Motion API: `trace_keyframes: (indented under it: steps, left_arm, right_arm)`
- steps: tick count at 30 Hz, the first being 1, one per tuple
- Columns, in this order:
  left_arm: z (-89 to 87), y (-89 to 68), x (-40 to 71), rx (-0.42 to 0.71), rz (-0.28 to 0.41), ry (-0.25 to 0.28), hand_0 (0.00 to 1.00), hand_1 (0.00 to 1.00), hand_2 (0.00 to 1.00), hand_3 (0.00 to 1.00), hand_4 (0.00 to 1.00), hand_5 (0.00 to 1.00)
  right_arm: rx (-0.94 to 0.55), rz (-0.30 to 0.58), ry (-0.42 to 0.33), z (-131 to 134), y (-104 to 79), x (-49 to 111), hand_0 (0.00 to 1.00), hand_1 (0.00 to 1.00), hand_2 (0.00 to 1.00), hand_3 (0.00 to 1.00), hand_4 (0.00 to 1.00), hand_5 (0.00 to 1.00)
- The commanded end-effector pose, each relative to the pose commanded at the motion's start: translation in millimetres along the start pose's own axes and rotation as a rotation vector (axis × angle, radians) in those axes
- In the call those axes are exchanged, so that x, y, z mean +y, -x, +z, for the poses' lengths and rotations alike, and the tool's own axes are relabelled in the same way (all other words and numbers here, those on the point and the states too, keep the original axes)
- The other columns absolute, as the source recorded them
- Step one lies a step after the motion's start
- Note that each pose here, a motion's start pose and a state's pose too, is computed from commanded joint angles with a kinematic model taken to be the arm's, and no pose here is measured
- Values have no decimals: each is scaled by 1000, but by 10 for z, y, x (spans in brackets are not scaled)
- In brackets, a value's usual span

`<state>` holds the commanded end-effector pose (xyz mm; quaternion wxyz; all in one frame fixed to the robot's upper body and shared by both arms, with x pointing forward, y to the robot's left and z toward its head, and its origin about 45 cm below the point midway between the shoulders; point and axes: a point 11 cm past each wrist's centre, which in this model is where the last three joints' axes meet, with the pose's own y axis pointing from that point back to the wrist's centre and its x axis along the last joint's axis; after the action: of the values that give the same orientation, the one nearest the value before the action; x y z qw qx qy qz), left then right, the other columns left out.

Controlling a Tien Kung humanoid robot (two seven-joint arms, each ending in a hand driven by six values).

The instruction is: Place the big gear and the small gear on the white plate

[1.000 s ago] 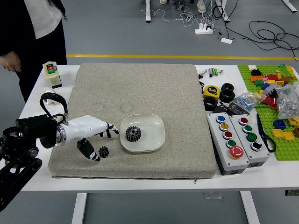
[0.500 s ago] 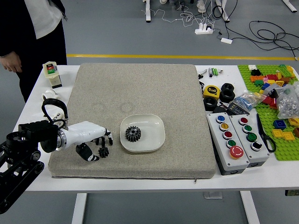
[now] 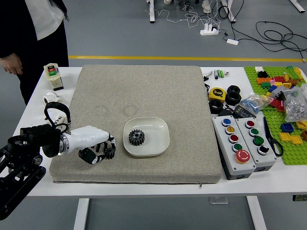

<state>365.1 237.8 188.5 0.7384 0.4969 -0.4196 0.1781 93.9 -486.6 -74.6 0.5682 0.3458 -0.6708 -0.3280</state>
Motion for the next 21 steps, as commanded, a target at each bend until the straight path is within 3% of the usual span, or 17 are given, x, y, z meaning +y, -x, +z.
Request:
trace_keyframes:
  steps: [9, 21]
  left_arm:
    - [-17, -47, 15, 3, 14, -5, 355, 394, 440, 562, 375, 2]
    - [-28, -321, 21, 23, 97, -11, 352, 391, 437, 565, 350, 2]
  right_arm:
    - [1, 0, 0, 1, -1, 0, 684, 698, 775, 603, 808, 613]
    - [-1, 0, -1, -2, -1, 0, 682, 699, 774, 603, 808, 614]
